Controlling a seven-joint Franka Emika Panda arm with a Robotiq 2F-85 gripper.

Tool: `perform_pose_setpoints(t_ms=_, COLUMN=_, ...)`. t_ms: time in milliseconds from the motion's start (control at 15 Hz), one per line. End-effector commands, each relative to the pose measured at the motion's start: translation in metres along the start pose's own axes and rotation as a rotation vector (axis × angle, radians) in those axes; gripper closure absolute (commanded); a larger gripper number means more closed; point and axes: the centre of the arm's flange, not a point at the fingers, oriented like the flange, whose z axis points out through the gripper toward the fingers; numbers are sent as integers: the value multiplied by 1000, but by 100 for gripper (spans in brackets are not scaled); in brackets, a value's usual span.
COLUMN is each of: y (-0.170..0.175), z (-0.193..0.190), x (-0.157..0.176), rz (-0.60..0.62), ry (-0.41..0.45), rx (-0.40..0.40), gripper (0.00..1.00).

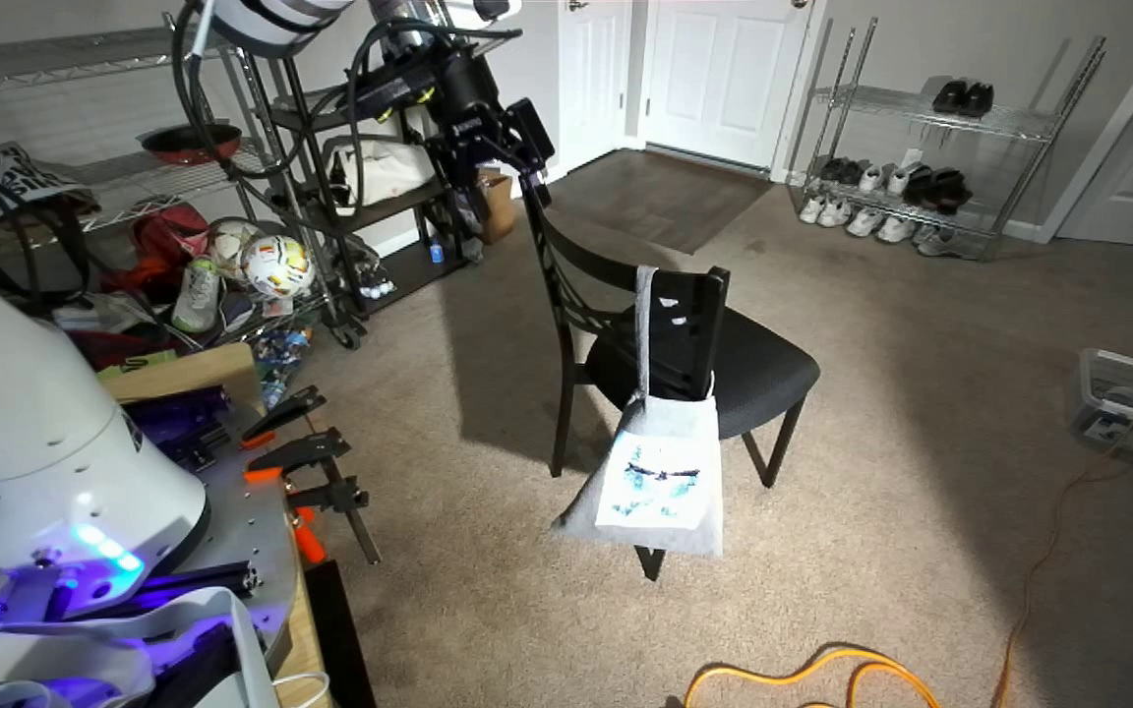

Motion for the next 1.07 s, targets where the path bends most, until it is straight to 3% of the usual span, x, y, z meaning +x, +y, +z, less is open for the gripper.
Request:
perform_pose_setpoints(t_ms=0, y=11, z=7, x=13, rz=23, ry=19, rx=-79, gripper=0)
perform_pose_setpoints(t_ms=600, y=14, z=70, x=56, rz=43, ry=2, rx=-212, gripper=0)
perform_pose_setpoints(t_ms=1000, y=14, z=118, x=71, rz=66, ry=-36, rx=-212, gripper=0)
